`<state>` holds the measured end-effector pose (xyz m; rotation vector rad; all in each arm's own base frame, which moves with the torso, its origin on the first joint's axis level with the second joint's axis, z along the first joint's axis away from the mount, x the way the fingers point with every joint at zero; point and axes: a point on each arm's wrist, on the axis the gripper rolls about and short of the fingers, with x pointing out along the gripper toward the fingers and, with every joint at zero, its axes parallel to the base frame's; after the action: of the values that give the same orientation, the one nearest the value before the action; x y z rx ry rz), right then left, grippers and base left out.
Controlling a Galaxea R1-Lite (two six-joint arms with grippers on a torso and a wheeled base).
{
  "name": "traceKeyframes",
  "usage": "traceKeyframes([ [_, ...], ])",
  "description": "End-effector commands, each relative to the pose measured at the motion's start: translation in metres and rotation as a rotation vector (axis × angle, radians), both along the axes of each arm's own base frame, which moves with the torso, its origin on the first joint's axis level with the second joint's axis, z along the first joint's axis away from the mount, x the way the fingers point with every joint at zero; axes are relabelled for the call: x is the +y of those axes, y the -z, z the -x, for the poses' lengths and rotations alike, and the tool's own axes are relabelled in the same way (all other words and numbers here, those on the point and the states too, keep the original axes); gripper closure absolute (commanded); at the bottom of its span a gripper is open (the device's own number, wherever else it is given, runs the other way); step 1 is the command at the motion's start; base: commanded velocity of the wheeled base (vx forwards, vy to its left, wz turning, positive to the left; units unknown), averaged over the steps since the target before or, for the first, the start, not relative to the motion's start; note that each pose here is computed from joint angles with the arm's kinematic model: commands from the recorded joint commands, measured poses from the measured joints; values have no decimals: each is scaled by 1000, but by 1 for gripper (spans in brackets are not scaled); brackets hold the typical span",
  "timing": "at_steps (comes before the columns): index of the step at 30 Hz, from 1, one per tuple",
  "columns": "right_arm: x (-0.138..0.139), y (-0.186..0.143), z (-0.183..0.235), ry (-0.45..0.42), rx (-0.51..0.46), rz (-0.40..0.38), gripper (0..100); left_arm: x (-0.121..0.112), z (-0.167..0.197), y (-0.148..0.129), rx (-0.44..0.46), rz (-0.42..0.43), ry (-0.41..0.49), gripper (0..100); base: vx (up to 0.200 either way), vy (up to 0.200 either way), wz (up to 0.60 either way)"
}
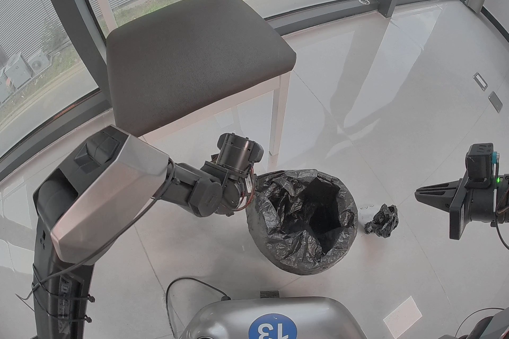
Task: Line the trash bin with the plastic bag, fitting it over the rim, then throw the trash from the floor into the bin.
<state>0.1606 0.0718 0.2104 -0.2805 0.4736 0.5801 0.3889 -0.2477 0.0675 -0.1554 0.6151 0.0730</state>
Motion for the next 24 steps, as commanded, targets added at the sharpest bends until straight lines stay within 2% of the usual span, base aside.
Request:
traceKeyframes([
  [1,0,0,1,-1,0,0,100,-5,3,7,9,-1,9,0,0,0,0],
  [2,0,0,1,-1,0,0,100,-5,3,7,9,-1,9,0,0,0,0],
  [3,0,1,1,-1,1,1,100,-13,4,5,-11,50,13,0,0,0,0],
  [6,0,1,1,-1,1,1,100,-15,1,12,-10,53,16,0,0,0,0],
  [8,-1,0,2,-1,-5,-1,100,-16,0,6,-27,60,10,0,0,0,0],
  [11,-2,-2,4,2,-12,-7,100,-14,6,-28,-82,98,14,0,0,0,0],
  [15,-3,-2,4,6,-13,-8,100,-32,33,-57,-114,137,89,0,0,0,0],
  [18,-3,-2,3,9,-14,-7,100,-47,48,-50,-92,125,139,0,0,0,0],
  [21,-3,-2,2,9,-11,-5,100,-64,56,-29,-53,93,179,0,0,0,0],
  [24,-3,-1,2,9,-5,-3,100,-74,64,-18,-23,66,212,0,0,0,0],
])
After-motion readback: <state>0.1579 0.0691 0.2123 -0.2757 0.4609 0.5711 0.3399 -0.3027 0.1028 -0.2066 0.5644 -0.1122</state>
